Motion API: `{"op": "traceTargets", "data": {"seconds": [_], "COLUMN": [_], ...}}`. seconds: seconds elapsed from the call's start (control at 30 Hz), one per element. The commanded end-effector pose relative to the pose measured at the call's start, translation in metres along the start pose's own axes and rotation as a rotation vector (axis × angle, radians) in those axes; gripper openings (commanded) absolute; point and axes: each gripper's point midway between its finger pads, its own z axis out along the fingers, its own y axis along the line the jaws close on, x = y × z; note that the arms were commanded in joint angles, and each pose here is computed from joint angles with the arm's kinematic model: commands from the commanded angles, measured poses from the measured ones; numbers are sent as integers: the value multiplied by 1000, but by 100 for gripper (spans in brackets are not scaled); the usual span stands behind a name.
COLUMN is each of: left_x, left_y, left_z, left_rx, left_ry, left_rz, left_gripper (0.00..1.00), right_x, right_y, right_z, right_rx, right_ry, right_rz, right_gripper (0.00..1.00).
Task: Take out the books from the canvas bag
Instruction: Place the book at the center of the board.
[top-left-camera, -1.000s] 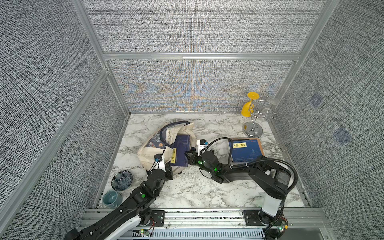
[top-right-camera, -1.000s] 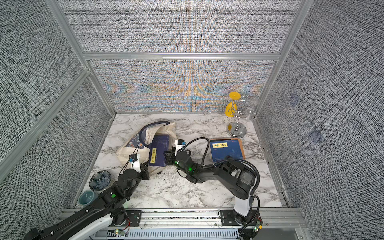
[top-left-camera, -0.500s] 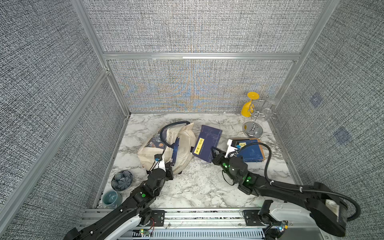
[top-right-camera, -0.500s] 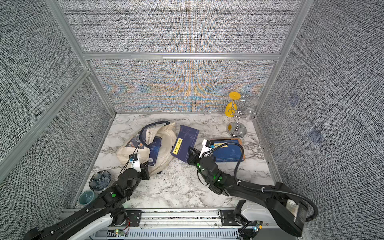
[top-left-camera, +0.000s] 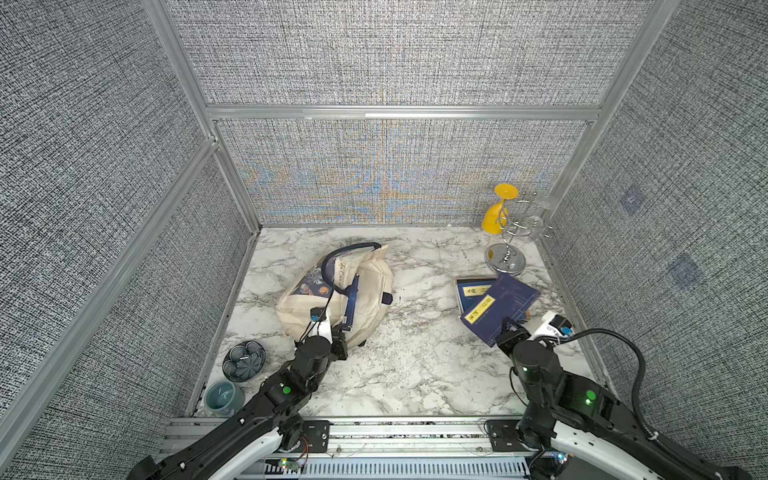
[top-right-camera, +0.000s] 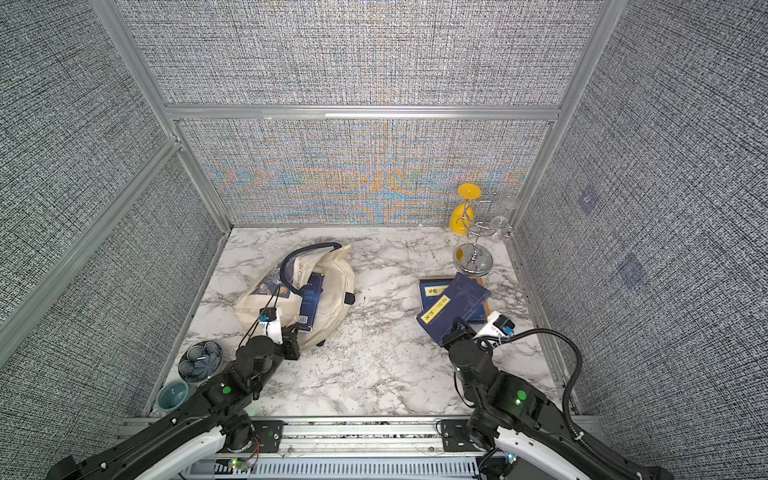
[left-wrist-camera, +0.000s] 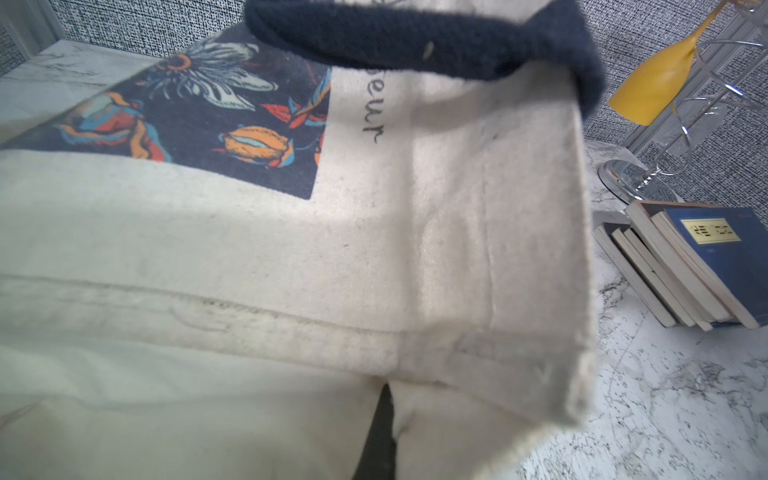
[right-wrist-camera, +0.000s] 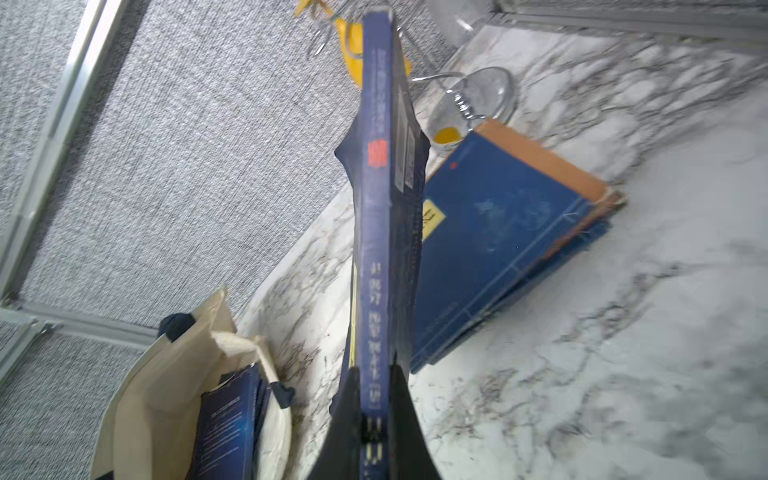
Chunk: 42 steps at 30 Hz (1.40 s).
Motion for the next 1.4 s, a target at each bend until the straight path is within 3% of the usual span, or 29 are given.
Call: {"op": "traceTargets", "data": {"seconds": [0.0,0.23,0.37,0.83,1.07,1.37], "left_x": [-7,-9,-8,-6,-5,-5], "left_y": [-7,-8,-8,-6,-6,-5], "left_z": [-1,-2,-2,0,1,1], "left_rx": [31,38,34,23,21,16], "left_ry": [-18,-22,-18,-14,-8,-13], "left_rz": [-2,-3,-1,1,6,8], "left_gripper": [0,0,0,0,0,0], "right_x": [-11,3,32,90,111,116], "right_y": [-46,-88,-104,-131,-132,-113], "right_z": [-12,-18,-7,16,33,66], "right_rx": [170,348,397,596,639,566], "right_ry": [-23,19,45,58,28,14], "right_rz": [-32,40,128,268,303,296], "right_gripper": [0,0,0,0,0,0]}}
